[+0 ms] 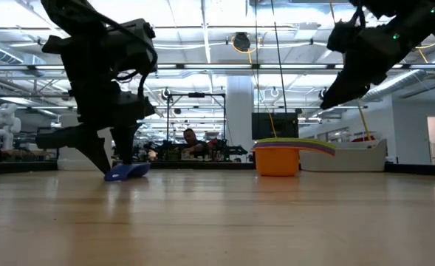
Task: Nest measuring cups in basket
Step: Stack the dark blue measuring cup on top of the green measuring cup
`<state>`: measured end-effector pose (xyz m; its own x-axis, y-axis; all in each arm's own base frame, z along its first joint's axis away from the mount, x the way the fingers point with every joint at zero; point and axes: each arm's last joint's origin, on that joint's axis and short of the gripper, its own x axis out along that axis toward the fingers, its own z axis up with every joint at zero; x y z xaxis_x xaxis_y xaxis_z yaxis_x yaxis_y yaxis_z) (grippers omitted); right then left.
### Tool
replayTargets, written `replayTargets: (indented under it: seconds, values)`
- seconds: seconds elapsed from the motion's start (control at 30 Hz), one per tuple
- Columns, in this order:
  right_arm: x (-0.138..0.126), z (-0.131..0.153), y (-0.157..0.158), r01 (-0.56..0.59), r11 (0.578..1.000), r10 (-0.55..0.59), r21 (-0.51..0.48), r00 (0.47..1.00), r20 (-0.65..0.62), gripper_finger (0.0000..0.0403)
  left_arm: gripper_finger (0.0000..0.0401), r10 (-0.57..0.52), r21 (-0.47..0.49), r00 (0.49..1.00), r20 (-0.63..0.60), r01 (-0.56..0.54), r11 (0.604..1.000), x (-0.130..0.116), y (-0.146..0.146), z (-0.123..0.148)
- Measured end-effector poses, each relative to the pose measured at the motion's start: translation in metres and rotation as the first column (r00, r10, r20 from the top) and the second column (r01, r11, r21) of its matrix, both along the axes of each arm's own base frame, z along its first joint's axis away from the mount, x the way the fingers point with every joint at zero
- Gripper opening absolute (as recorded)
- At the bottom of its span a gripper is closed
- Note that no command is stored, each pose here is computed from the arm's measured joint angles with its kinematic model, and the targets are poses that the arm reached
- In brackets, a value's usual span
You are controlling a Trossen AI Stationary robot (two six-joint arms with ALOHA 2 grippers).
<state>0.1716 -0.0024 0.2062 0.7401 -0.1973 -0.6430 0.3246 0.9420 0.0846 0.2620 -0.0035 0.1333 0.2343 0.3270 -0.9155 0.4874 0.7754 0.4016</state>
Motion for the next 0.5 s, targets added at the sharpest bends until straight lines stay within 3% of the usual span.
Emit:
replayTargets:
  seconds: [0.17, 0.4, 0.5]
  values:
    - [-0.001, 0.007, 0.004, 0.032, 0.999, -0.029, -0.040, 0.998, 0.063, 0.0222, 0.0165, 0.033, -0.005, 0.999, 0.034, -0.033, 0.999, 0.004, 0.002, -0.003]
    - [0.021, 0.010, 0.016, 0.016, 0.996, -0.001, -0.084, 0.984, 0.180, 0.0222, 0.0032, 0.213, -0.041, 0.962, 0.168, -0.209, 0.977, 0.011, 0.007, 0.000]
    - [0.034, 0.012, 0.021, 0.036, 0.989, -0.011, -0.147, 0.986, 0.169, 0.0222, 0.0019, 0.296, -0.070, 0.926, 0.235, -0.288, 0.955, 0.017, 0.009, 0.009]
